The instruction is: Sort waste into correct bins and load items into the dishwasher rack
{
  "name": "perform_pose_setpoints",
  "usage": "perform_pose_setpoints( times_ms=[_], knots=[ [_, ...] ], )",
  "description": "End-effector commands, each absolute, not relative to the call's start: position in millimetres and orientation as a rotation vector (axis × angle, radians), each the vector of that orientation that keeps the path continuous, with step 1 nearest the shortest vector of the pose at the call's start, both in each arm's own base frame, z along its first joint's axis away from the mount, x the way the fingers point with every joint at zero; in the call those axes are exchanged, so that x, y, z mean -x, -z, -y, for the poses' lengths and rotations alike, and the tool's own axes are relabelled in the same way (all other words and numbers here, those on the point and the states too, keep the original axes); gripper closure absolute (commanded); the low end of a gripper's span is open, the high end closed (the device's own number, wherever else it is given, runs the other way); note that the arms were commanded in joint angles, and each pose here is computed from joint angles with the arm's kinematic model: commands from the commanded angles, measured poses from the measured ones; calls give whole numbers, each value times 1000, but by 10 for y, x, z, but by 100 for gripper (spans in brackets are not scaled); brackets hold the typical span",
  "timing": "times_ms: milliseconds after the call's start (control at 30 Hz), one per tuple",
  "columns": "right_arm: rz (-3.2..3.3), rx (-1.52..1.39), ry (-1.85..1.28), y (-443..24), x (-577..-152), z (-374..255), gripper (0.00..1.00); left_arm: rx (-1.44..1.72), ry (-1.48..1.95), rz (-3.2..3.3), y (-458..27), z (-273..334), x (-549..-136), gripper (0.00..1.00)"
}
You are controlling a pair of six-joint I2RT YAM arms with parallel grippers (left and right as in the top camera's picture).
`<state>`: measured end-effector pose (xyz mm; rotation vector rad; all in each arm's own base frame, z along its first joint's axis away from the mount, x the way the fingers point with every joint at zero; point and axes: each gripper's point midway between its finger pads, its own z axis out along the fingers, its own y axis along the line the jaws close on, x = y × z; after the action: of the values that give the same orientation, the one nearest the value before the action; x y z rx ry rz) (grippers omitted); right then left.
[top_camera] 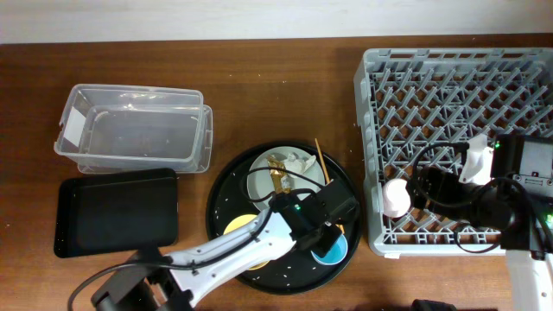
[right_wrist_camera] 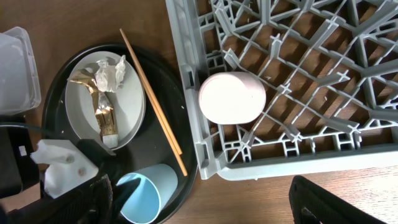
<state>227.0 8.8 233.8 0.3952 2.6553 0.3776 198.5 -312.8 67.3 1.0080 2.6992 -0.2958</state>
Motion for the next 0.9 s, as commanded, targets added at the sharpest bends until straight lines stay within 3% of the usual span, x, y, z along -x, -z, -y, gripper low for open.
perform_pose_setpoints(
  times_ms=[0, 133, 200, 333, 467, 700, 867],
  knots=[
    [-2648, -396, -388, -2376, -2284, -106, 9, -973, 165, -2741, -545, 2974, -2030, 99],
    [-2669, -343, -397, -2361, -2240, -136, 9, -794, 214, -2759, -1038, 2763, -2206, 100],
    [-2666, -133, -512, -2403, -2201, -329, 9, -675, 511, -2726, -1554, 2647, -2290, 99],
    [-2446, 234, -993, -2790, -2117, -956, 9, -831, 1280, -2314, -2663, 2716, -2196, 100],
    [-2232, 544, -1229, -3115, -1993, -1449, 9, -952, 1631, -1976, -3295, 2691, -2072, 100],
    [-1804, 935, -1459, -3676, -1768, -1940, 11, -968, 1648, -1948, -3336, 2698, -2058, 100],
    [-1795, 1024, -1492, -3658, -1612, -2095, 27, -1042, 1685, -1807, -3535, 2733, -2037, 100]
  ],
)
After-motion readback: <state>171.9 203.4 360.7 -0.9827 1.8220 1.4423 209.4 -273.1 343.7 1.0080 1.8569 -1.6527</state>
